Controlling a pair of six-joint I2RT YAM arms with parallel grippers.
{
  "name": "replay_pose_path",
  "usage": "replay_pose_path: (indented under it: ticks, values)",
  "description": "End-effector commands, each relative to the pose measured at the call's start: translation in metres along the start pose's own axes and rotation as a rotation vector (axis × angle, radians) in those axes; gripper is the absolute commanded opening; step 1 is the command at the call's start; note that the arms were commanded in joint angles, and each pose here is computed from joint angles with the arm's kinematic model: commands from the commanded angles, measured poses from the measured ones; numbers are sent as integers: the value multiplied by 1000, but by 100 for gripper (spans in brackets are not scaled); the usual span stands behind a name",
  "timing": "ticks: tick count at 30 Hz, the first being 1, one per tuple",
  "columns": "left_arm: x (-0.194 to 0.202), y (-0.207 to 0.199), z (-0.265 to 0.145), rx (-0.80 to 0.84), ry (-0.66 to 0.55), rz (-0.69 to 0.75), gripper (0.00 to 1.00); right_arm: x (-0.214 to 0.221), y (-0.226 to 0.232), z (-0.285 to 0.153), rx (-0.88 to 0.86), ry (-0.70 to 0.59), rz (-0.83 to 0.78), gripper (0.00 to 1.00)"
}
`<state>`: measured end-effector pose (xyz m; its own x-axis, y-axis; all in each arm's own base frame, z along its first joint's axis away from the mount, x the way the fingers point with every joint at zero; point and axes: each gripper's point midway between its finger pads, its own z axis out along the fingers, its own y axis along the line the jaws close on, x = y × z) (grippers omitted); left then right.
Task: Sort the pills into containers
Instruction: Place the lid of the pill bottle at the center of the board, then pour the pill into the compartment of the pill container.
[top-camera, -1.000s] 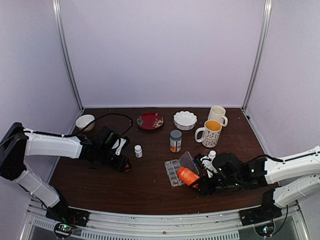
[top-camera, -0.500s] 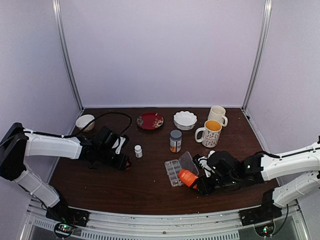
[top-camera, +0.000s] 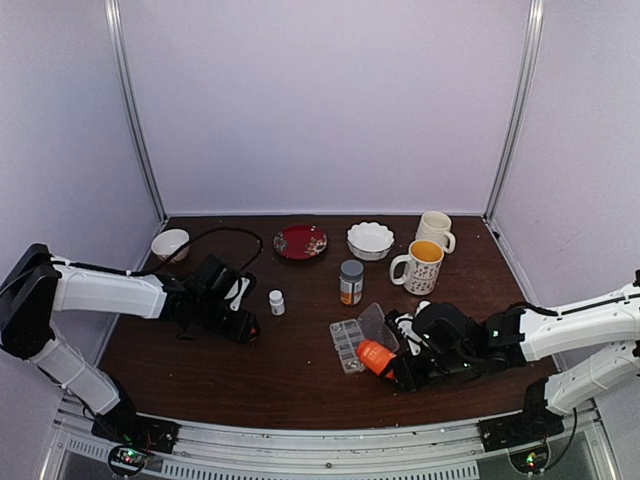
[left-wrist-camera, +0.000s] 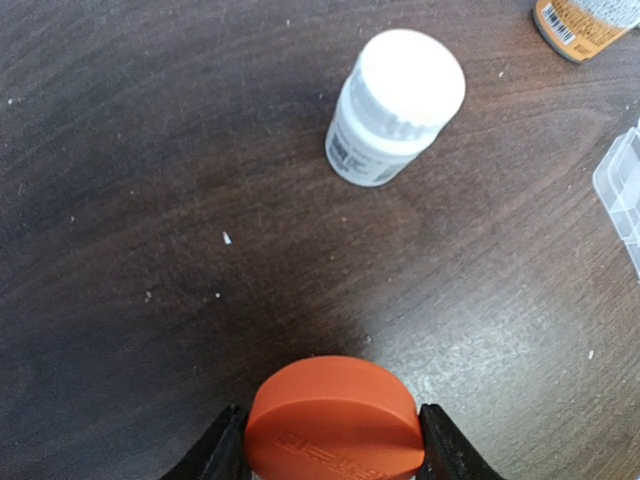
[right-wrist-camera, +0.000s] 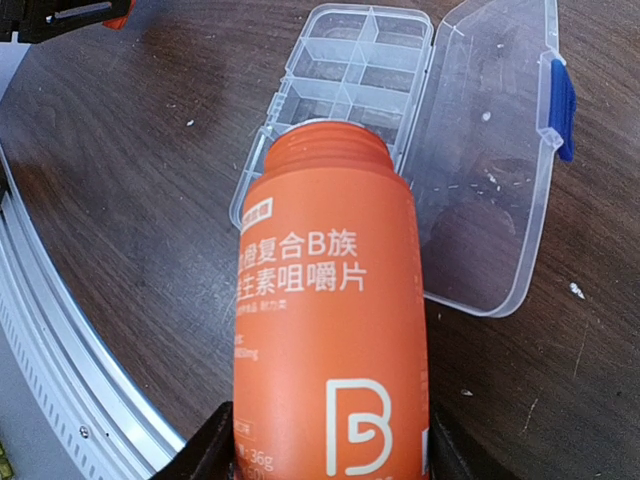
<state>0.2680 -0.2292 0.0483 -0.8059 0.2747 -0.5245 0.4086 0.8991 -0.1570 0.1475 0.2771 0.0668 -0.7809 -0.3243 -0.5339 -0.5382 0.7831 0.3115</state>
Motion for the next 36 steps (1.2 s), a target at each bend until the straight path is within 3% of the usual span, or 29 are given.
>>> replay_pose_path:
  ticks: [1, 3, 9, 15, 28, 36]
  values:
    - [-2, 1, 5, -9, 17, 4, 0, -17, 10, -8, -18, -51, -4, 0]
    - [0, 1, 7, -14, 33, 7, 3, -18, 8, -8, -14, -61, 2, 0]
    - [-1, -4, 1, -16, 24, 27, 58, -19, 13, -8, -23, -45, -2, 0]
    - [-21, -16, -21, -37, -21, 78, 78, -17, 12, -7, -17, -40, -11, 0]
    - [-61, -61, -51, 61, -146, 155, 82, -18, 12, -7, -1, -34, -18, 0]
    - [-85, -90, -33, 124, -153, 206, 79, -22, 13, -9, -14, -62, -14, 0]
